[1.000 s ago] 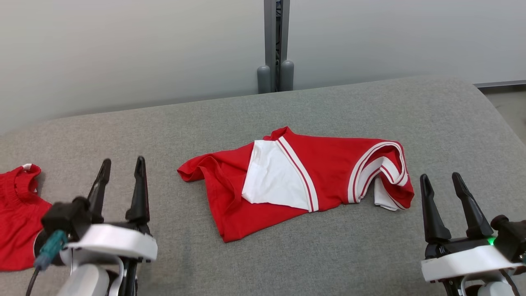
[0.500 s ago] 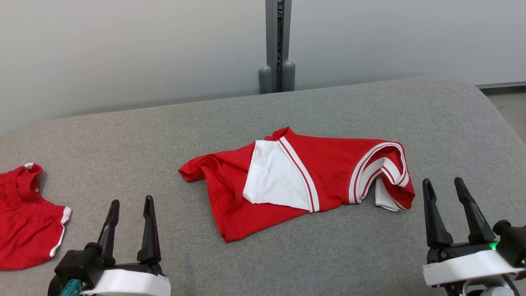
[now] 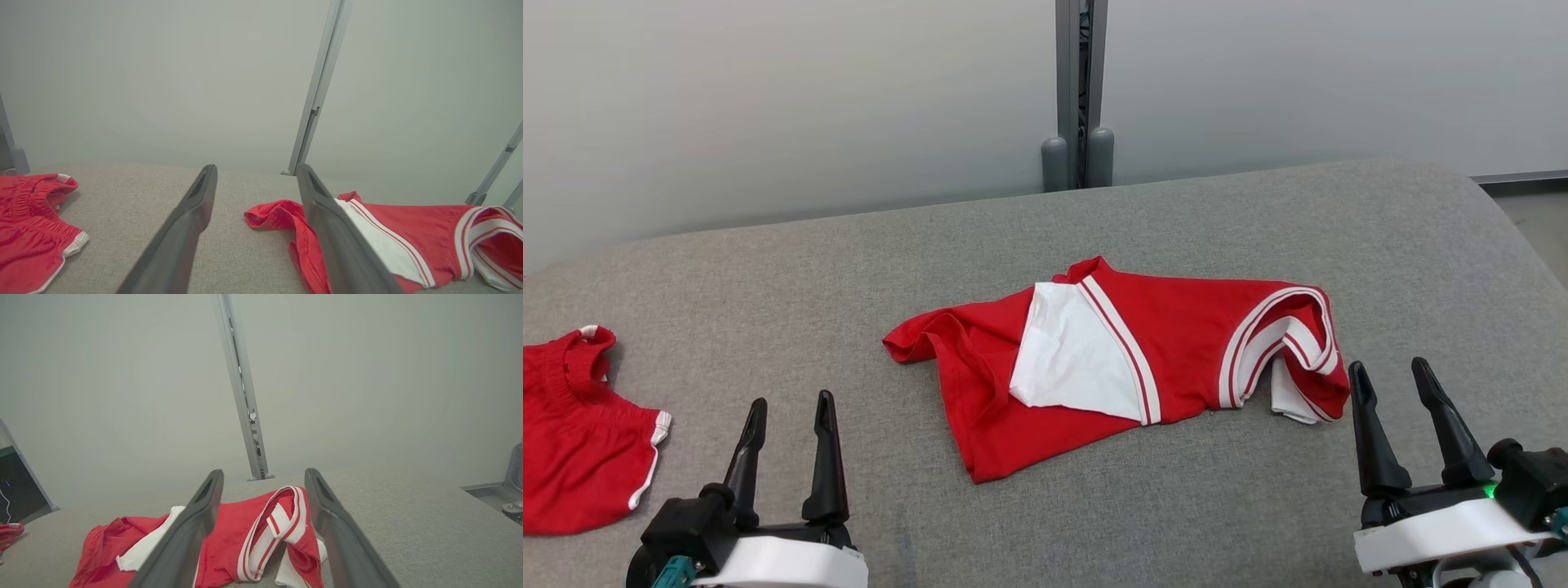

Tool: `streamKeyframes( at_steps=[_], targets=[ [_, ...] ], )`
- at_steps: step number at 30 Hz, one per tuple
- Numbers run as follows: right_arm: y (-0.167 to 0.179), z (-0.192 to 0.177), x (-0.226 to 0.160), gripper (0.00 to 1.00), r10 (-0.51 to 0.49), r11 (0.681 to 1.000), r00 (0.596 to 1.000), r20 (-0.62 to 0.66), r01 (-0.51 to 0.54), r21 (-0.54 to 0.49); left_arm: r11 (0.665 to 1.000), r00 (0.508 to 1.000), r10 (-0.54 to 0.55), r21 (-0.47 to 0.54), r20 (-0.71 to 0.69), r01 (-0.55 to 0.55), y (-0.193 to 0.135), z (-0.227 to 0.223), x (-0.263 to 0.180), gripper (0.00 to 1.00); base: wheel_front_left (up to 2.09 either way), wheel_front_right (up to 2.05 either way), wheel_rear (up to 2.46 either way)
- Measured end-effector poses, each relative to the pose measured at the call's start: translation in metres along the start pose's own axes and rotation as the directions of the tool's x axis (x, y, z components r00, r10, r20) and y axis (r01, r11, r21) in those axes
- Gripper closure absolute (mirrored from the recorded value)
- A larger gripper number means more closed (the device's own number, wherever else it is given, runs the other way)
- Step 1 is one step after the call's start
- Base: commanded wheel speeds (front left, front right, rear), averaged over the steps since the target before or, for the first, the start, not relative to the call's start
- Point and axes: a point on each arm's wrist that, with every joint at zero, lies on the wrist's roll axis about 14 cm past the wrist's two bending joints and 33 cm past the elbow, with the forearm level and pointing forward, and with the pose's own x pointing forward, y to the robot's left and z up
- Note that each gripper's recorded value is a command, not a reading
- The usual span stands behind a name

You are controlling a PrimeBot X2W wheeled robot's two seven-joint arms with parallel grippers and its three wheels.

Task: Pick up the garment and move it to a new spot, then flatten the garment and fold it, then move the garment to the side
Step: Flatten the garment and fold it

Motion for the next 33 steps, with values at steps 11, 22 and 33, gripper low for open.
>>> streamKeyframes(
  at_steps=[11, 22, 33],
  targets=[
    [0.017, -0.015, 0.004, 0.00, 0.061, 0.998, 0.997, -0.046, -0.061, 0.004, 1.000, 1.000, 0.019, -0.007, -0.005, -0.019, 0.005, -0.003, -0.006, 0.00, 0.00, 0.00, 0.00],
    [0.092, -0.080, 0.018, 0.00, 0.328, 0.937, 0.904, -0.274, -0.348, -0.028, 0.996, 0.996, 0.088, -0.013, -0.006, -0.088, 0.027, -0.003, -0.019, 0.00, 0.00, 0.00, 0.00],
    [0.137, -0.138, 0.038, 0.00, 0.462, 0.828, 0.753, -0.469, -0.555, -0.075, 0.981, 0.981, 0.195, -0.015, -0.013, -0.195, 0.060, -0.004, -0.030, 0.00, 0.00, 0.00, 0.00]
  ],
)
